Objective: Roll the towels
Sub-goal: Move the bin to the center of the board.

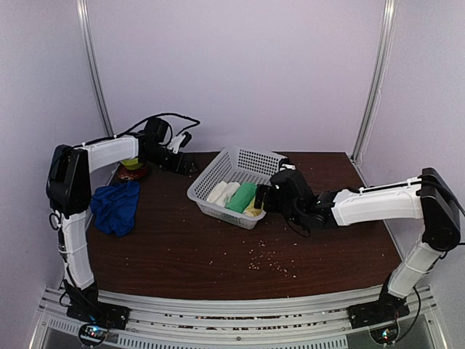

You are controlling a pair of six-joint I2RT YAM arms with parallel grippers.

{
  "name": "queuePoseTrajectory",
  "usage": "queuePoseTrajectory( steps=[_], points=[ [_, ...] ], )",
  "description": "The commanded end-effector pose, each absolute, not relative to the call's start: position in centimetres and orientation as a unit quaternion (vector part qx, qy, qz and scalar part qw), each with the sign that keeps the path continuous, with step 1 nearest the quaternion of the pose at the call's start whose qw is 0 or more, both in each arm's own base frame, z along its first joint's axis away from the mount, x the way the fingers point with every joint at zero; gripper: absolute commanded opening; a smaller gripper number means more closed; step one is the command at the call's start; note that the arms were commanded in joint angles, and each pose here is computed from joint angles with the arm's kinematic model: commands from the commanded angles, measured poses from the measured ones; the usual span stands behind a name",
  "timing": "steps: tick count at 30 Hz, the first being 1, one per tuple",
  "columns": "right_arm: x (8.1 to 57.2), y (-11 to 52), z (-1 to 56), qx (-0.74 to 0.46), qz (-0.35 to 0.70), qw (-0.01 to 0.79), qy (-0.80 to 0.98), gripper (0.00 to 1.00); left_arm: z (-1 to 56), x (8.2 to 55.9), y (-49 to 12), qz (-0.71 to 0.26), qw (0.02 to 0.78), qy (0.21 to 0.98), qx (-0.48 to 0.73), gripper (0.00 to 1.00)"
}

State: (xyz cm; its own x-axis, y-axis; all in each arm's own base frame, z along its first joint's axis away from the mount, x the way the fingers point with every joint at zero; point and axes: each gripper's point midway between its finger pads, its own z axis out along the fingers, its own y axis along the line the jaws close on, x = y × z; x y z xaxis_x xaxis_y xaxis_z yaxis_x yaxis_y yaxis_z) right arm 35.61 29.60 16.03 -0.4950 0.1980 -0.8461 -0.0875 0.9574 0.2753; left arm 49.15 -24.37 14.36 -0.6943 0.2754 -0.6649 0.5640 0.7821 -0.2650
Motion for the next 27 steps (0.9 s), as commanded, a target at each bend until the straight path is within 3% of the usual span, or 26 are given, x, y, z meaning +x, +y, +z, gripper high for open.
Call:
queuePoseTrajectory(
  steps=[1,27],
  points=[
    [34.4,27.7,17.9,0.038,0.130,0.517,0.845,1.00,14.5,47.5,-28.0,-0.335,0.295,0.851,0.276,0.98],
    [32.4,23.3,21.7,0.043,0.065,0.555,0.828,1.00,11.0,40.8,-41.3,-0.418,0.203,0.807,0.365,0.98]
  ],
)
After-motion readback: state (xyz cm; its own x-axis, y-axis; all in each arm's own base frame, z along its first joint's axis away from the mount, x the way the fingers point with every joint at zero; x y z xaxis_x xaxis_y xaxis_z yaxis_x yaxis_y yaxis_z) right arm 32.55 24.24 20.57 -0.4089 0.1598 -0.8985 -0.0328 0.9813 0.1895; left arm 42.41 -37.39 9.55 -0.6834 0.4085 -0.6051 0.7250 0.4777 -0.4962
